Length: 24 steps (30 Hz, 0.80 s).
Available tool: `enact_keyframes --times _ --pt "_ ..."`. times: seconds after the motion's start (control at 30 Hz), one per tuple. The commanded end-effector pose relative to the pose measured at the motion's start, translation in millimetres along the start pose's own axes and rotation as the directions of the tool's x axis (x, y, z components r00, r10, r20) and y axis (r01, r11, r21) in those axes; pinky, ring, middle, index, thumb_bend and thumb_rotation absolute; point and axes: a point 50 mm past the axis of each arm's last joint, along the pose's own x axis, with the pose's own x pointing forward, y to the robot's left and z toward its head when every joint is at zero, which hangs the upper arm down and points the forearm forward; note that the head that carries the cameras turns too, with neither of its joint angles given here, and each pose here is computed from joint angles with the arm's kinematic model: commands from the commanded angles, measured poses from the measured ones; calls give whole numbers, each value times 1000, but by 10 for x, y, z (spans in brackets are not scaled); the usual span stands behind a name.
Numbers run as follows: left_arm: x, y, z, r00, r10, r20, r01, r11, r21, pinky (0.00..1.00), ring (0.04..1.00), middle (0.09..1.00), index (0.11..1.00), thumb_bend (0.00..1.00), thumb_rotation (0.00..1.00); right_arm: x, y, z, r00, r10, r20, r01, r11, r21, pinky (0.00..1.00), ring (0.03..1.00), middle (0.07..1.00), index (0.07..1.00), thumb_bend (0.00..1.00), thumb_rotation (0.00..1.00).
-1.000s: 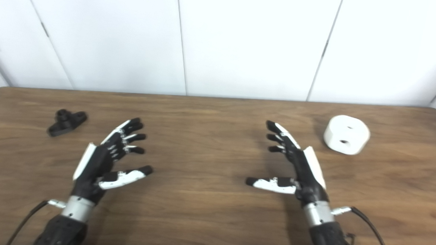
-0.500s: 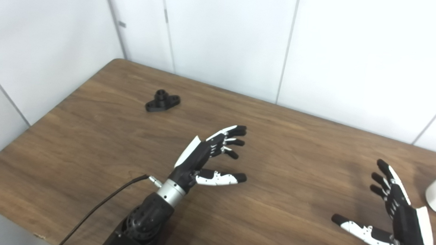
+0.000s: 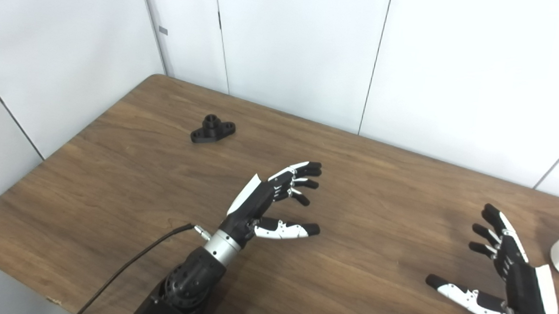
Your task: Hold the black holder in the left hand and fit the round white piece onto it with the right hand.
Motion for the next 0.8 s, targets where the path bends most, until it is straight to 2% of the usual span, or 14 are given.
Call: enact_keyframes --times 0.0,0.17,0.27,0.37,0.53,0.63,0.77 --pt "146 52 170 994 9 105 -10 1000 11 551 705 785 816 678 30 76 -69 121 998 -7 64 7 1000 -6 729 838 914 910 698 0" --pt "274 240 339 989 -11 147 -6 994 113 524 665 745 758 676 0 87 -65 107 998 -6 62 6 1000 -4 707 832 912 903 696 0" --pt "414 460 486 982 -26 185 -7 984 179 520 648 723 726 681 0 92 -71 103 998 -6 63 7 1000 -6 686 824 908 899 695 0" --pt "534 681 635 981 -46 190 -9 960 279 496 622 699 703 658 0 98 -84 94 998 -8 64 9 1000 -16 663 807 900 896 697 0" --pt "664 1053 874 984 -100 149 18 882 471 500 628 686 691 668 0 95 -89 75 998 -5 58 6 1000 -18 641 786 893 890 704 0" --pt "691 1199 999 987 -89 136 0 835 551 481 623 680 681 703 0 94 -95 59 998 -2 57 3 1000 -13 642 789 895 892 703 0" --pt "682 1416 1158 993 -36 111 -44 767 640 494 644 700 690 713 0 92 -94 44 998 4 59 -3 1000 -18 618 776 892 890 700 0"
